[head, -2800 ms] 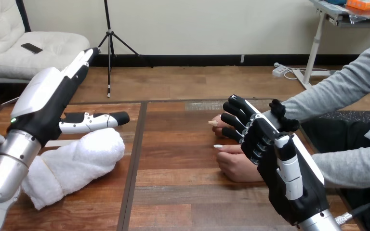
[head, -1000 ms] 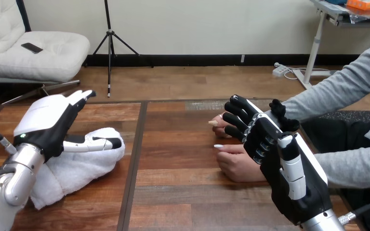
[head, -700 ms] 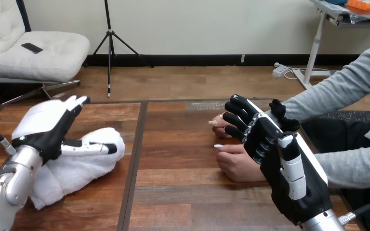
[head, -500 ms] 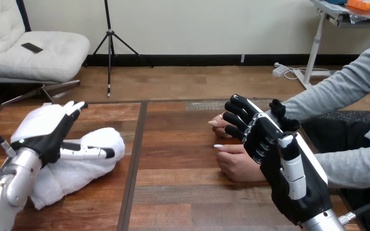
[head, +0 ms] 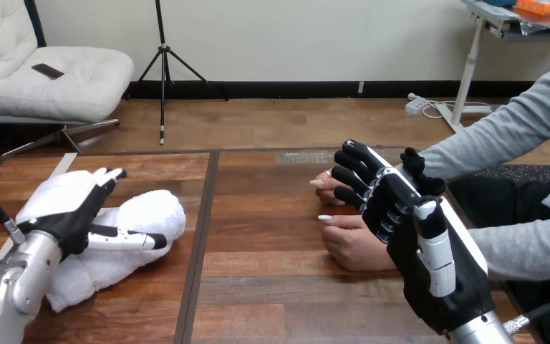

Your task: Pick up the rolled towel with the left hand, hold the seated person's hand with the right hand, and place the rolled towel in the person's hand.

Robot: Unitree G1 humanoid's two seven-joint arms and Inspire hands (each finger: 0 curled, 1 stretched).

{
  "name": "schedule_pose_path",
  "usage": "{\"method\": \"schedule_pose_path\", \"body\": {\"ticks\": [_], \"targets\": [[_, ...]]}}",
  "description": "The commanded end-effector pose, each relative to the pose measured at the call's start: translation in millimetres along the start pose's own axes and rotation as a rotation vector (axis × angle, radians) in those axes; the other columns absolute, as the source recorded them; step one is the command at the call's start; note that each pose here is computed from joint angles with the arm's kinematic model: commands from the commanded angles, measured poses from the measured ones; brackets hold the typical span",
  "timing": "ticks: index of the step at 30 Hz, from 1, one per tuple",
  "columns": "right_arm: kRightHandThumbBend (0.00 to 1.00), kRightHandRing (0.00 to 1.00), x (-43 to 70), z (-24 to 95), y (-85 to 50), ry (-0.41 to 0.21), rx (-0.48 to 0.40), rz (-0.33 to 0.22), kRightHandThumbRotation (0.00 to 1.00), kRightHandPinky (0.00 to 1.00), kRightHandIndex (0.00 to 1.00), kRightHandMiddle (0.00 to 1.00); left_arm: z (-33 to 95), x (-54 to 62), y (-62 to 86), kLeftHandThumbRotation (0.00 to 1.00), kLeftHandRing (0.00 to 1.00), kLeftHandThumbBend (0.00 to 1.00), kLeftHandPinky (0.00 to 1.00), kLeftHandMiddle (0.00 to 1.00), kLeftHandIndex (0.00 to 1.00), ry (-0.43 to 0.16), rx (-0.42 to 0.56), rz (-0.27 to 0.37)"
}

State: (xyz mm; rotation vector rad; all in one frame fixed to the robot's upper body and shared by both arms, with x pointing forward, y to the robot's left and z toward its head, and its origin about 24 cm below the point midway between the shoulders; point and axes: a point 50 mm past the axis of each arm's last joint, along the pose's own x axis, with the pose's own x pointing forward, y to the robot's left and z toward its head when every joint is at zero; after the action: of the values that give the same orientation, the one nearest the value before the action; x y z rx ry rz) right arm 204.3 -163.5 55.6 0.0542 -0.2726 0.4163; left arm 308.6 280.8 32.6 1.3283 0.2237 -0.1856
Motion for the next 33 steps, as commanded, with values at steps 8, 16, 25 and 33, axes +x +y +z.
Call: {"method": "schedule_pose_path", "body": {"ticks": [8,16,25,33], "targets": [[0.83,0.93,10.4,21.6,0.0,-0.113,-0.03,0.01,1.0,0.91,0.92,0.94,15.6,13.7,40.9,0.69,0.93,1.0,0.88,0.96,0.93,-0.042,0.037,0.088],[0.83,0.93,9.9,21.8,0.4,-0.113,-0.024,0.008,1.0,0.91,0.92,0.94,18.6,14.7,42.8,0.7,0.93,1.0,0.87,0.95,0.92,-0.056,0.037,0.081],[0.83,0.93,9.7,21.8,0.6,-0.115,-0.02,0.011,1.0,0.91,0.92,0.94,21.9,16.3,44.9,0.72,0.93,1.0,0.87,0.95,0.92,-0.062,0.035,0.071],[0.82,0.93,9.5,22.0,0.8,-0.117,-0.018,0.013,1.0,0.91,0.93,0.94,24.7,17.4,46.0,0.72,0.93,1.0,0.88,0.96,0.92,-0.072,0.028,0.07]]}}
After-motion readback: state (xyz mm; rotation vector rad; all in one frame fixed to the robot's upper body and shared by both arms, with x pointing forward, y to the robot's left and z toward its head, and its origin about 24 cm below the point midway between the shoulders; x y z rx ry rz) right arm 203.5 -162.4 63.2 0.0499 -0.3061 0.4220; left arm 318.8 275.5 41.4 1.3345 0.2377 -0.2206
